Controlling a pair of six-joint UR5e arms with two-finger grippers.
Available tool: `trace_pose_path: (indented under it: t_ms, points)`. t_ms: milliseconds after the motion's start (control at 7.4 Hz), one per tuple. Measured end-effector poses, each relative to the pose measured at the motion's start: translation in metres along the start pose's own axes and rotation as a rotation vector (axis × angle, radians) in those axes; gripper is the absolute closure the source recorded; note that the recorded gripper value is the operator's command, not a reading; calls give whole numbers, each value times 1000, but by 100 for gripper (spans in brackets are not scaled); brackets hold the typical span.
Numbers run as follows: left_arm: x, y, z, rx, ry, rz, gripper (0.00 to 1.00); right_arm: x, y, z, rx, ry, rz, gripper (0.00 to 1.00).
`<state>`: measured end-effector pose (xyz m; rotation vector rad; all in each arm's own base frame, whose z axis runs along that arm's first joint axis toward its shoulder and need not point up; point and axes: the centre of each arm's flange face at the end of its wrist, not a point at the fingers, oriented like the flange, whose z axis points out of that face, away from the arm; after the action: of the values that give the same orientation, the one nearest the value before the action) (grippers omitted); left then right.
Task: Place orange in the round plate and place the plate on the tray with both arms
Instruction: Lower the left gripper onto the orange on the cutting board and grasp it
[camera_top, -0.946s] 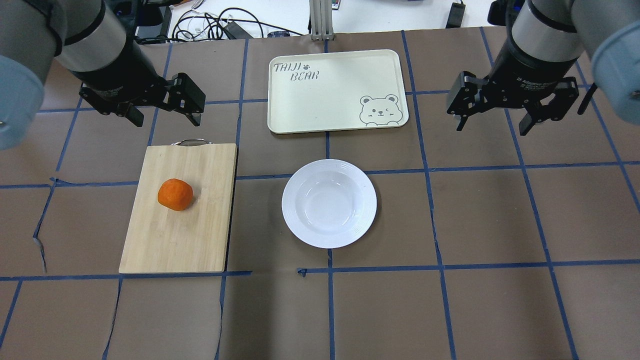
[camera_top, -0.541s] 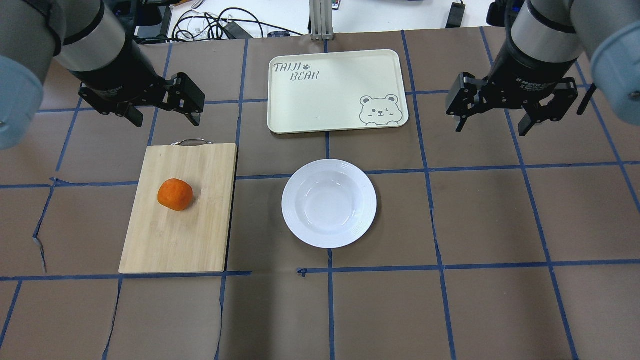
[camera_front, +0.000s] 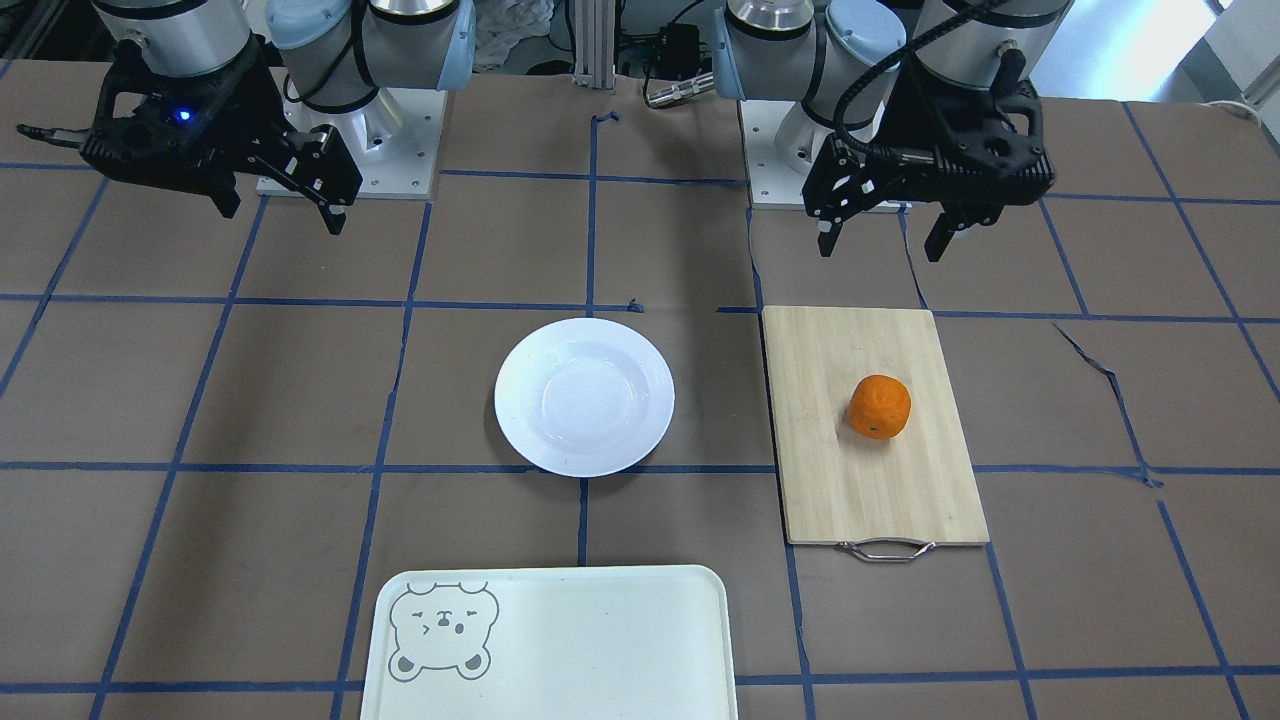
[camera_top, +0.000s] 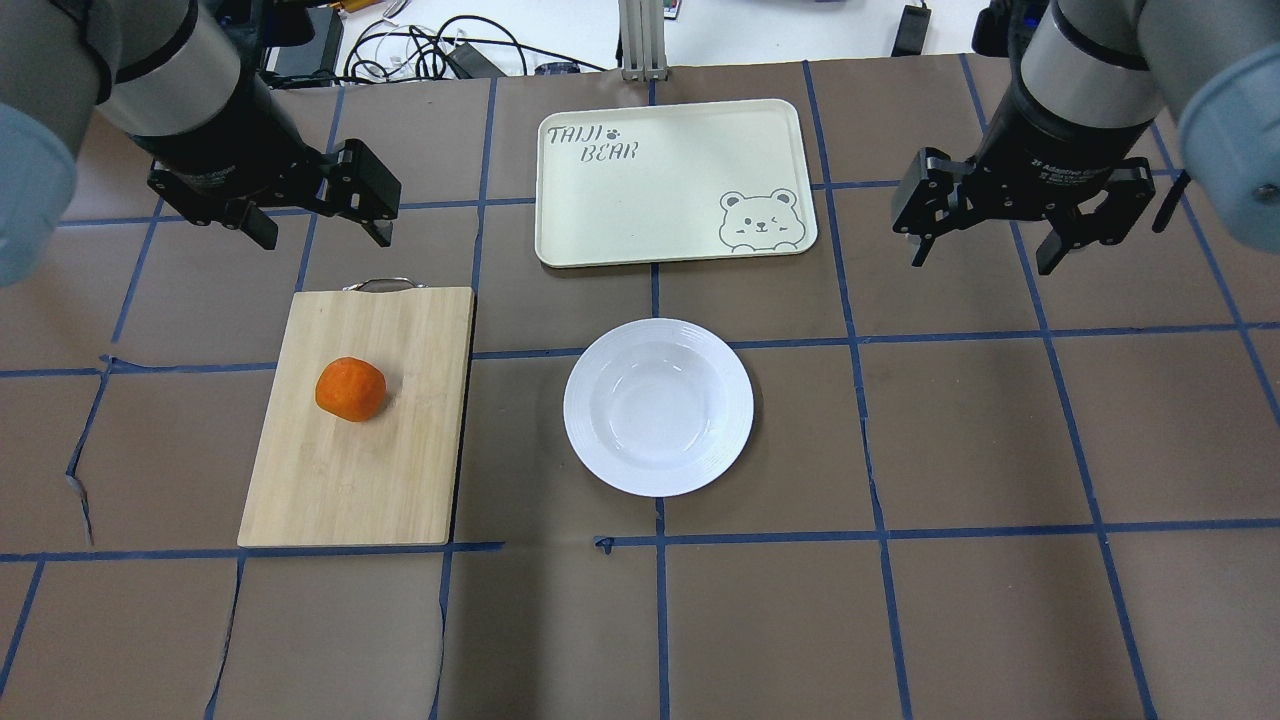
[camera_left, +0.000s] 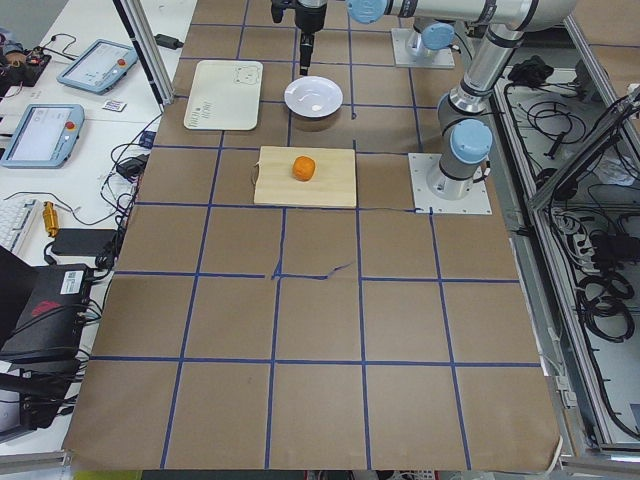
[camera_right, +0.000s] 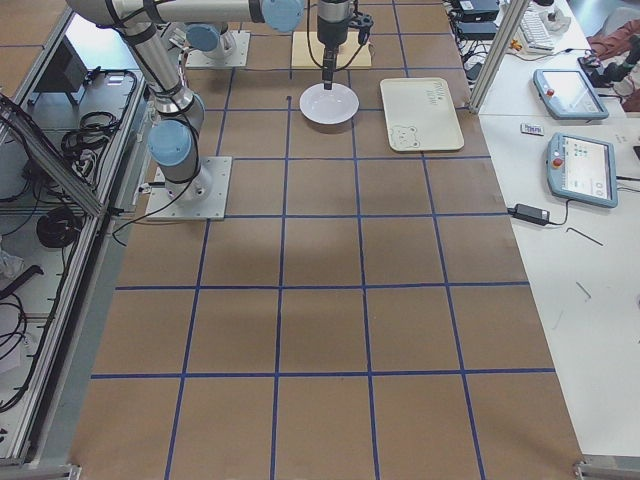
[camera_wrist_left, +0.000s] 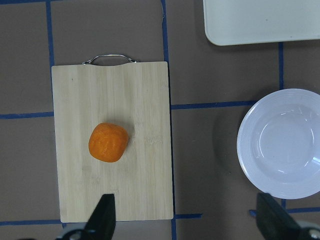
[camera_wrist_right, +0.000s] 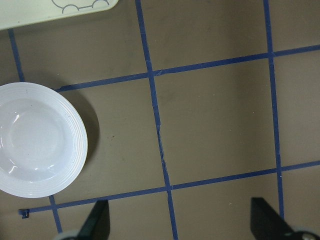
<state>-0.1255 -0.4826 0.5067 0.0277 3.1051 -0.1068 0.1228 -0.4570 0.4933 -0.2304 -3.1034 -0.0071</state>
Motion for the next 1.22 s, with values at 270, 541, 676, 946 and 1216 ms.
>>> trace_pose_path:
  t_ms: [270,541,676,946,1216]
  points:
    - [-5,-19,42,-79,-31,3,0,-1,0,-1,1,-5,-3,0]
    - [-18,-33,116,-218,-83,5,0,-1,0,-2,2,-10,-9,0]
    - [-32,-37,146,-273,-103,22,0,-1,0,-2,4,-10,-11,0]
    - [-53,-48,191,-339,-160,130,0,-1,-1,-3,6,-10,-15,0]
    - [-59,-52,244,-354,-179,185,0,-1,-1,-3,7,-12,-17,0]
